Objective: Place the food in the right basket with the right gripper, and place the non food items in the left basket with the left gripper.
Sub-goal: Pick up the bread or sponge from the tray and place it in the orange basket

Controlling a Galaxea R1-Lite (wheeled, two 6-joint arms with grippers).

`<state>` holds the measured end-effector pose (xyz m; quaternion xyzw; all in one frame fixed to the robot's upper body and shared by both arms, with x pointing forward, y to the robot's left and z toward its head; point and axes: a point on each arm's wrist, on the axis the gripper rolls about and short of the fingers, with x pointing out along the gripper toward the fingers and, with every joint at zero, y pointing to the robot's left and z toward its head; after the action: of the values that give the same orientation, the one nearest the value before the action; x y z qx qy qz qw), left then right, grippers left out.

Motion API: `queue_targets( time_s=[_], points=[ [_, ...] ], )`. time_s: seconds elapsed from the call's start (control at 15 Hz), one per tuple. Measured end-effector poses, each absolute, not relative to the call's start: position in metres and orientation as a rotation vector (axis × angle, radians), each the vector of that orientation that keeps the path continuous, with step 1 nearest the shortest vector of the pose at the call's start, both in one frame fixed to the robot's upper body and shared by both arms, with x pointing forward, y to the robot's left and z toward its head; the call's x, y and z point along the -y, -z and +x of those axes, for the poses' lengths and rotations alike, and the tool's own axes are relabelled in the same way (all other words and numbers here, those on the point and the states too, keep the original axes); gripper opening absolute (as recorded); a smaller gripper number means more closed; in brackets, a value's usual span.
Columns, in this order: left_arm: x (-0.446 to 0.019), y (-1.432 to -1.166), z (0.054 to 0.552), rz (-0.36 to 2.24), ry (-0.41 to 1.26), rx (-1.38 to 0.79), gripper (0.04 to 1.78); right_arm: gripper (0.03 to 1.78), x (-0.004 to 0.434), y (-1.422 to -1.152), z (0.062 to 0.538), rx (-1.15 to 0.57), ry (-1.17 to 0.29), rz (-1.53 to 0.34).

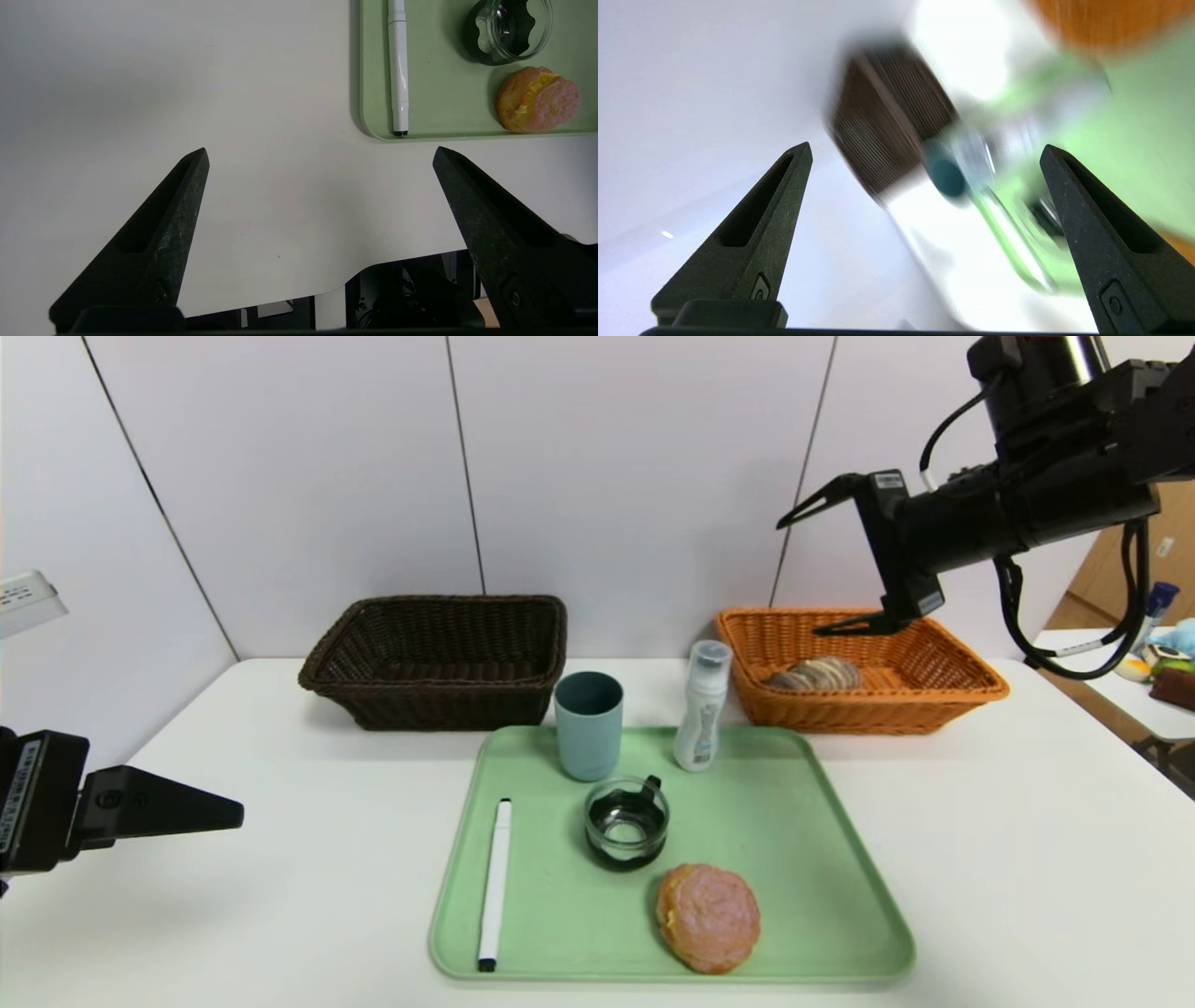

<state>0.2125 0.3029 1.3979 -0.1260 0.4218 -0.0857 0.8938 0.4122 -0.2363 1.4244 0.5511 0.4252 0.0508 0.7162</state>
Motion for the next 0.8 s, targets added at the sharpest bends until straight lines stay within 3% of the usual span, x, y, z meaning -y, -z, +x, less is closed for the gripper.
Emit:
queue_targets(
  time_s=[0.2, 0.47, 0.6, 0.8],
  points=[
    [-0.304, -1.394, 0.207, -0.260, 0.175, -0.880, 1.69, 1.69, 0.208, -1.430, 0.347, -1.156, -0.207, 0.889],
    [-0.306, -1.388, 0.201, -0.255, 0.171, -0.894, 1.69, 1.69, 0.197, -1.423, 0.286, -1.297, -0.221, 0.370],
    [-0.306, -1.387, 0.200, -0.249, 0.174, -0.892, 1.69, 1.69, 0.191, -1.411, 0.267, -1.341, -0.248, 0.145],
    [-0.306, -1.387, 0.200, -0.247, 0.176, -0.893, 1.69, 1.69, 0.177, -1.389, 0.265, -1.345, -0.325, -0.035]
  ],
)
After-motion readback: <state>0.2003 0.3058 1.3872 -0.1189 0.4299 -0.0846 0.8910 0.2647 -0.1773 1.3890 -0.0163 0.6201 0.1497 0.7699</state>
